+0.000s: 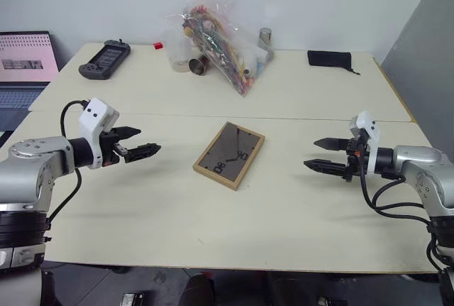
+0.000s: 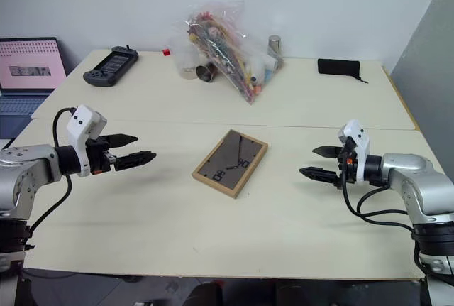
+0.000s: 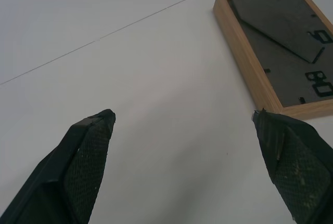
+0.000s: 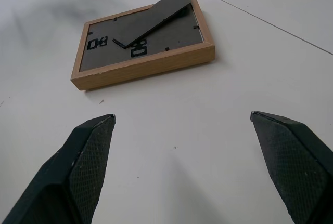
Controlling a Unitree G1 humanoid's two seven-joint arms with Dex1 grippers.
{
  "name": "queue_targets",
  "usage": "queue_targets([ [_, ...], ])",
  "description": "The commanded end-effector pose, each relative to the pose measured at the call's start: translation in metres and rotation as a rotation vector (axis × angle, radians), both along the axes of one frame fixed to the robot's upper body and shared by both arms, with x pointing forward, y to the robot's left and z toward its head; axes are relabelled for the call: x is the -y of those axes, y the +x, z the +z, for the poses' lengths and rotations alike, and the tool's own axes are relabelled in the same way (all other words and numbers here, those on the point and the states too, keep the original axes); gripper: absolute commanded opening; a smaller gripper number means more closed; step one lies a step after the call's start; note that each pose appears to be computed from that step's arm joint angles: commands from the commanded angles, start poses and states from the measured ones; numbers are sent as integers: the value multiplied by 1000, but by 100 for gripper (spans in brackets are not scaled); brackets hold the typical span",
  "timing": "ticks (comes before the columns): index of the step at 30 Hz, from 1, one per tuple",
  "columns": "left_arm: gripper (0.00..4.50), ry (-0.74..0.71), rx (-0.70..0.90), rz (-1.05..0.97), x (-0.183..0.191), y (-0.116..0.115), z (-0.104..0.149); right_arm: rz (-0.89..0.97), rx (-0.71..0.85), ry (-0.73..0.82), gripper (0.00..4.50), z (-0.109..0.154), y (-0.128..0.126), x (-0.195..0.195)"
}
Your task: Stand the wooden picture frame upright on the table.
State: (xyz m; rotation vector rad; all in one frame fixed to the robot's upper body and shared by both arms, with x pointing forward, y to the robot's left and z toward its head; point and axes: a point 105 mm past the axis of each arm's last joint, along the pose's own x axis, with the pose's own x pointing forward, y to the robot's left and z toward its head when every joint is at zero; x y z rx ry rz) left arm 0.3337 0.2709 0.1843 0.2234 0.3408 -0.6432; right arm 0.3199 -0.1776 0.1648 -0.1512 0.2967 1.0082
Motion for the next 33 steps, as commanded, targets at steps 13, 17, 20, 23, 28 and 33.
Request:
queue_targets([
  [13,450,-4,55,26,-3,10,12,16,63,-6,444,13,-1,-7],
  [17,414,-22,56,8,1,11,12,-8,83,9,407,15,4,-8],
  [20,359,-19,48,-16,5,10,8,-11,93,-18,347,11,6,-8],
  [23,288,-25,51,-20,10,16,4,-21,102,-26,269,6,12,-14],
  [28,179,-28,50,-61,29,25,-9,-53,121,-58,150,-11,27,-23],
  [33,57,-23,48,-88,45,34,-23,-83,155,-104,18,-20,45,-34],
])
